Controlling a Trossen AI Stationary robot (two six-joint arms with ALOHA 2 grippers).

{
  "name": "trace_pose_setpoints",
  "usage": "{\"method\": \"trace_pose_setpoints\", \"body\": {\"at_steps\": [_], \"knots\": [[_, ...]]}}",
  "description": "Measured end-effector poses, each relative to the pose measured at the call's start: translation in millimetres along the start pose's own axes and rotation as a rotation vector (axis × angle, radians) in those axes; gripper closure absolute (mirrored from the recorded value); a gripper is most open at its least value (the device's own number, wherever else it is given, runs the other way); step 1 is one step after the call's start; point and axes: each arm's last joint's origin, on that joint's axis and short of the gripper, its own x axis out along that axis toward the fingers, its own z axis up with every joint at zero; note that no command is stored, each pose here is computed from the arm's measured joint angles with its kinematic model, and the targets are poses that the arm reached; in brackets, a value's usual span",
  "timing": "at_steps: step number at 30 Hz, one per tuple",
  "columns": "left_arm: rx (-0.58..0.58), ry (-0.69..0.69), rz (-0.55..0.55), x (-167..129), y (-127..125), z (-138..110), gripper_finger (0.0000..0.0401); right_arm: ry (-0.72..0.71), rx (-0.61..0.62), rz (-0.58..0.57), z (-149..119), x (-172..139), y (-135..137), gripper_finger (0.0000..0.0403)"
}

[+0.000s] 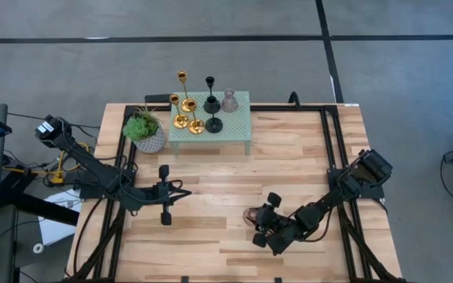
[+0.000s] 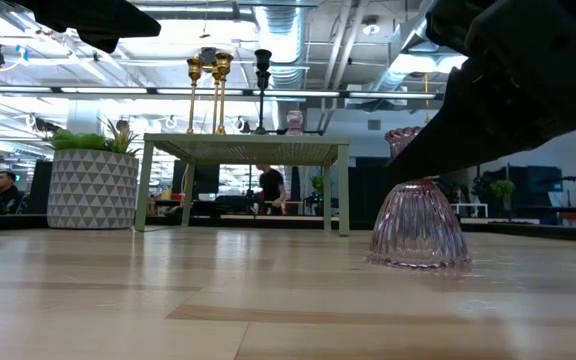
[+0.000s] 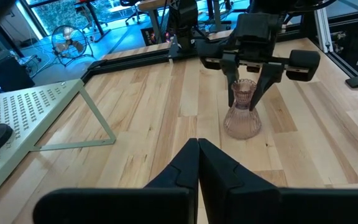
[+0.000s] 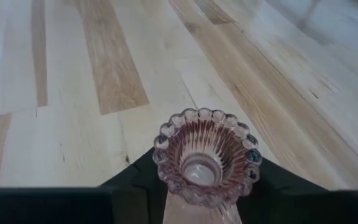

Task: Pick & Place candle stick holders
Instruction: Put the pink glass candle holder on the shelf

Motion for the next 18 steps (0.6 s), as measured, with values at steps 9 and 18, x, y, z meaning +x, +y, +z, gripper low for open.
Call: {"method": "trace_pose_setpoints", "body": {"at_steps": [9, 18], "knots": [[0.000, 0.000, 0.000, 0.0, 0.0, 0.0, 0.0394, 0.000, -0.004, 0.000, -0.2, 0.1, -0.1, 0.0281], [0.000, 0.000, 0.000, 0.0, 0.0, 0.0, 0.0392, -0.012, 0.016, 0.011, 2.0, -0.5, 1.0, 0.0267]]}}
